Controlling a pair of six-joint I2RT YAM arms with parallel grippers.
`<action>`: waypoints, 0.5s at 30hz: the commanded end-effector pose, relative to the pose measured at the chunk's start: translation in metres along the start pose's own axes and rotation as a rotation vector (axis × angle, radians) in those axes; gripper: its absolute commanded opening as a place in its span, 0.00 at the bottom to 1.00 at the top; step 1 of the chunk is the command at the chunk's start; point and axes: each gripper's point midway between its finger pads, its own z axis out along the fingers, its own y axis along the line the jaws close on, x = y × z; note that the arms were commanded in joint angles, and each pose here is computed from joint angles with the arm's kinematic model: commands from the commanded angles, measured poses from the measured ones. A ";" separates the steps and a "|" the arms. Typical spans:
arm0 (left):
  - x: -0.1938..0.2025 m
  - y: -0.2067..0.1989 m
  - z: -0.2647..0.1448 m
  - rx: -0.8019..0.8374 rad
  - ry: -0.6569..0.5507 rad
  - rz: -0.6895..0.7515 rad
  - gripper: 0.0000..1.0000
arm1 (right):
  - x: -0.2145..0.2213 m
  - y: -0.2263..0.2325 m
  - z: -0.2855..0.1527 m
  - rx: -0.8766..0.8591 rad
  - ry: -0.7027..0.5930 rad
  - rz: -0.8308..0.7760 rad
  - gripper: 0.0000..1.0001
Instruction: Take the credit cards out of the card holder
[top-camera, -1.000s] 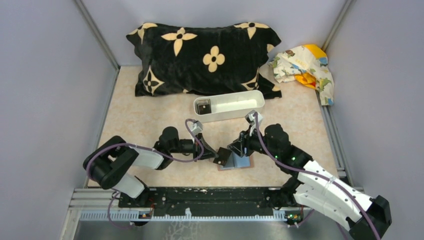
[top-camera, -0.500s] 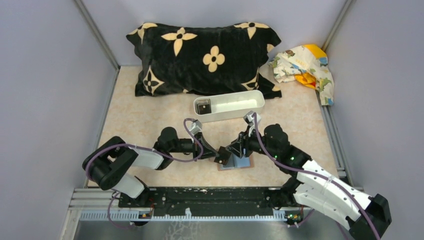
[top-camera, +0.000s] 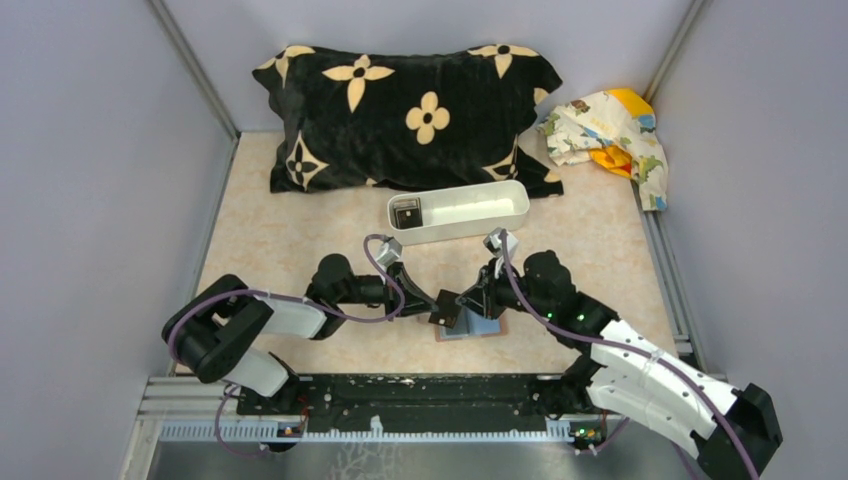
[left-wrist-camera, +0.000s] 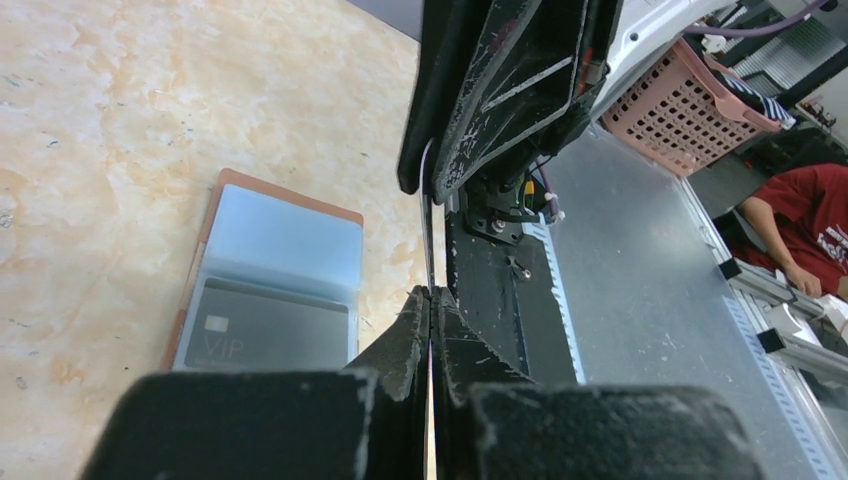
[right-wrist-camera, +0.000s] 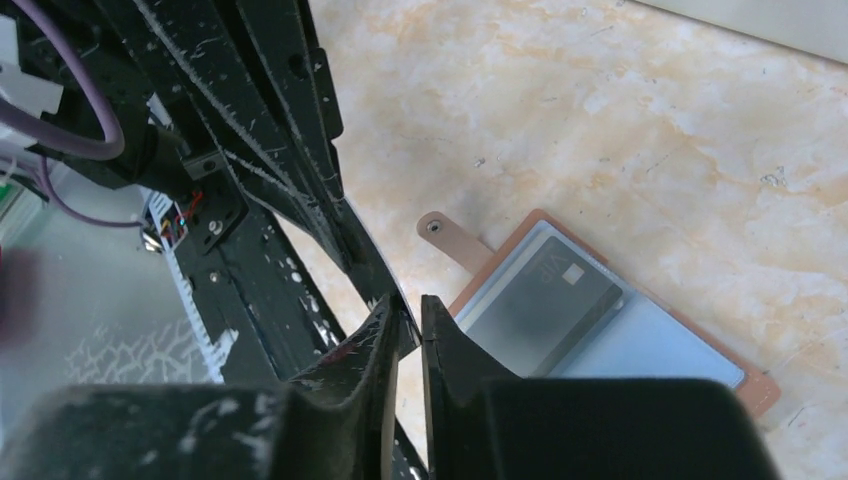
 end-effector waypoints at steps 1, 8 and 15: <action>-0.014 -0.010 0.004 0.045 -0.025 0.050 0.00 | -0.014 0.013 0.001 -0.053 -0.037 -0.033 0.05; -0.011 -0.006 0.005 0.034 -0.013 0.039 0.00 | -0.022 0.014 0.001 -0.052 -0.065 -0.057 0.00; -0.013 -0.002 -0.001 -0.038 -0.027 0.035 0.39 | -0.042 0.013 0.003 -0.033 -0.082 -0.136 0.00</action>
